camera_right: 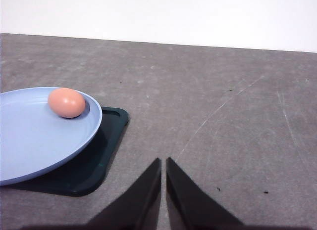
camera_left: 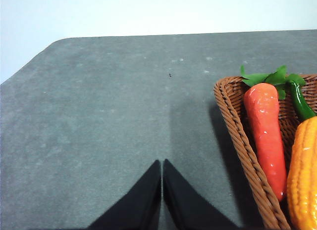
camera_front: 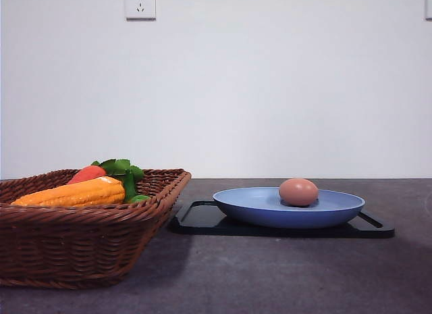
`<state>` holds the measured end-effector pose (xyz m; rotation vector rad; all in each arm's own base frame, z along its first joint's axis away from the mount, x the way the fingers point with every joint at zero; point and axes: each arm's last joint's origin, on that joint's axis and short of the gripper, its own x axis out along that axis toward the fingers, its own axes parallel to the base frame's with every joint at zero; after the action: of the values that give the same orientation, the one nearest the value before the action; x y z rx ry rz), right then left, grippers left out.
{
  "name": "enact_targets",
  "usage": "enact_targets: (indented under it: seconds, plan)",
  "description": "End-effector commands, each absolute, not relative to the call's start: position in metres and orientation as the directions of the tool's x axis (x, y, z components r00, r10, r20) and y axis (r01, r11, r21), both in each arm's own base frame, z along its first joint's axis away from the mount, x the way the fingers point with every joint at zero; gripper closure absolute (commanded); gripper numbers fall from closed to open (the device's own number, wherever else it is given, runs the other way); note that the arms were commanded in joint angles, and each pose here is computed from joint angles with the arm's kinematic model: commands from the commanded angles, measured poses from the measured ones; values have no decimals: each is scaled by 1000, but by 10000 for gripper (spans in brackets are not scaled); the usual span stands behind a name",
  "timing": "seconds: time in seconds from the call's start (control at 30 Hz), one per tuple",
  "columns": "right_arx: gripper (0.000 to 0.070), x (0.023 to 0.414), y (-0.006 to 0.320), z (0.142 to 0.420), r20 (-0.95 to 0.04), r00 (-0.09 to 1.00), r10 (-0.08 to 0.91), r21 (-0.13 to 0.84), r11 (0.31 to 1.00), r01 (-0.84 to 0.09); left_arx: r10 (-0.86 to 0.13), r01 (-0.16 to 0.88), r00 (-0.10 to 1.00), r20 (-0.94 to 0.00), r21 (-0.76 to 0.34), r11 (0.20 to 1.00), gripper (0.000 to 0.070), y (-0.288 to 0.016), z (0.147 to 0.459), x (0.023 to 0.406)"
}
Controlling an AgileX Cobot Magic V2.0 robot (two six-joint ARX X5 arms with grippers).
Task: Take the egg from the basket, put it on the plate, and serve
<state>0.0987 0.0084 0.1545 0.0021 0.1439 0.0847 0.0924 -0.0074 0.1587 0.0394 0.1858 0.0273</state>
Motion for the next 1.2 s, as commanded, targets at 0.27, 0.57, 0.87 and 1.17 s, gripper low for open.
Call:
enact_targets:
  seconds: [0.27, 0.57, 0.87, 1.17]
  plan:
    - [700, 99, 8, 154, -136, 987, 83, 22, 996, -81, 33, -24, 979, -203, 47, 999, 700, -7, 153, 93]
    - [700, 99, 8, 154, -136, 987, 83, 22, 996, -81, 33, -24, 979, -203, 47, 999, 700, -7, 153, 93]
    - [700, 99, 8, 154, -137, 987, 84, 22, 996, -82, 33, -24, 979, -203, 47, 999, 700, -7, 153, 93]
    - [700, 99, 8, 154, -136, 987, 83, 22, 996, -81, 33, -24, 979, -203, 47, 999, 700, -7, 153, 93]
